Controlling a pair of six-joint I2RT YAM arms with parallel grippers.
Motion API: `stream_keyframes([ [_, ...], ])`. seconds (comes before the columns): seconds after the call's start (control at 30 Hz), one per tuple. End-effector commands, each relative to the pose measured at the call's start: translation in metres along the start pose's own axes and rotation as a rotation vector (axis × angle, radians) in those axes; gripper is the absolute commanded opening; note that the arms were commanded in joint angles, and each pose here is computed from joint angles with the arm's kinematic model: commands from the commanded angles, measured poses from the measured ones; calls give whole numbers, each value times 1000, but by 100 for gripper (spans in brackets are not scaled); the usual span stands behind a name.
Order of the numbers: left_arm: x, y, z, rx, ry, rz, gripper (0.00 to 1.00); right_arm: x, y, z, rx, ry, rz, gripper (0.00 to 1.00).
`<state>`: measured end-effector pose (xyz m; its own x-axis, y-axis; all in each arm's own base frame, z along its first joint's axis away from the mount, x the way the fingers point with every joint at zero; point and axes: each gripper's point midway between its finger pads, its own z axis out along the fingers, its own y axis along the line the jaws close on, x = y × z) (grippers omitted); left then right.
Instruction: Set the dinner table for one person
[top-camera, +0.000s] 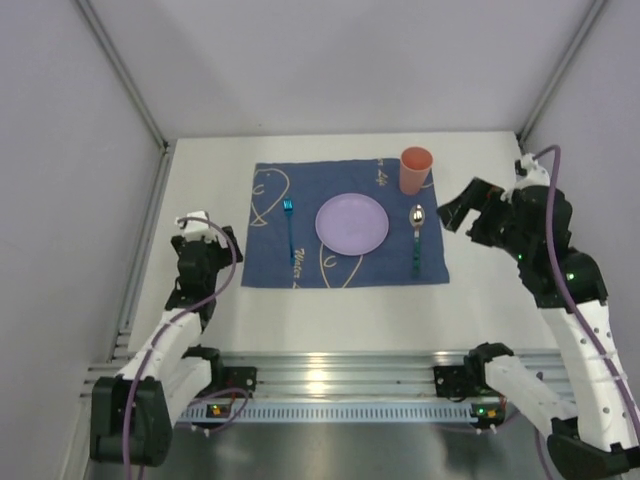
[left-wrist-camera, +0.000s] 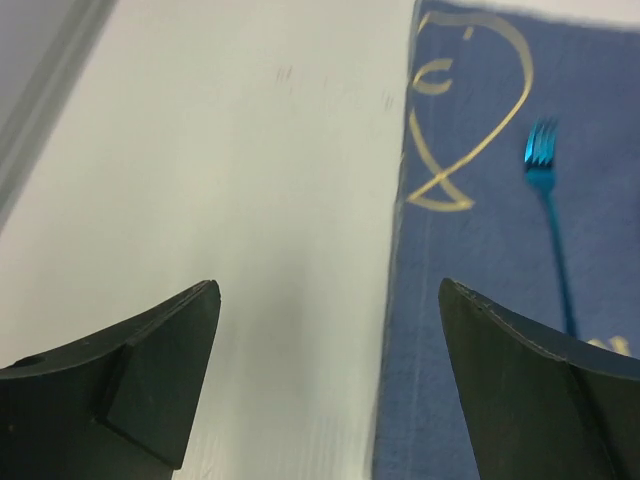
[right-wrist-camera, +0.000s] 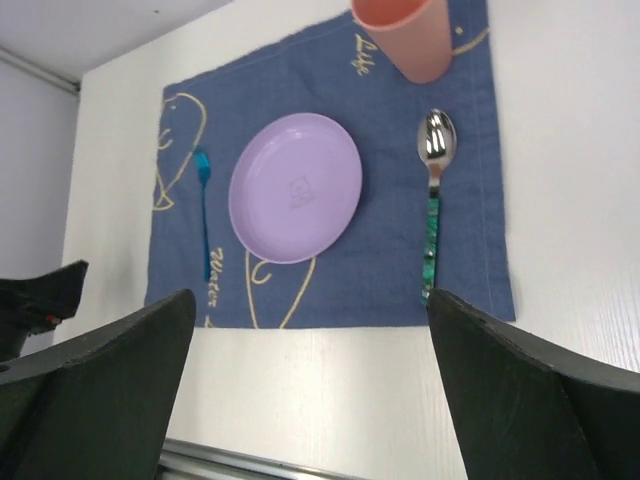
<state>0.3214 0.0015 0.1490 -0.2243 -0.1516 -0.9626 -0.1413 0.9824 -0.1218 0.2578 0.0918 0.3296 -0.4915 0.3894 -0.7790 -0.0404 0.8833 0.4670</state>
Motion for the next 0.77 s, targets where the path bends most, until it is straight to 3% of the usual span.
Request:
stream_keyframes([
  [0.0,3,2,15,13,-74,54,97,30,-35,10,113,-11,65,100],
  [0.2,42,12,33,-10,-55,140,97,58,-34,-17,4,-16,-1,100],
  [0.27,33,8,47,-13,-70,120,98,62,-32,-26,-29,-34,-33,100],
  [0.3,23,2,55,11,-143,93,98,65,-31,-30,-49,-31,-42,100],
  [0.37,20,-10,72,63,-149,125,95,67,-28,-41,-87,-58,-66,100],
  [0.4,41,-7,82,49,-93,127,93,69,-26,-43,-101,-59,-72,100],
  [0.43,40,-4,85,37,-129,119,94,70,-27,-45,-104,-59,-76,100],
  [0.53,43,1,87,24,-86,96,93,78,-27,-43,-111,-37,-69,100],
  [0.57,46,3,83,20,-99,101,99,82,-29,-39,-107,-22,-70,100],
  [0.73,46,4,84,16,-101,100,99,52,-7,-38,-177,-119,-112,100],
])
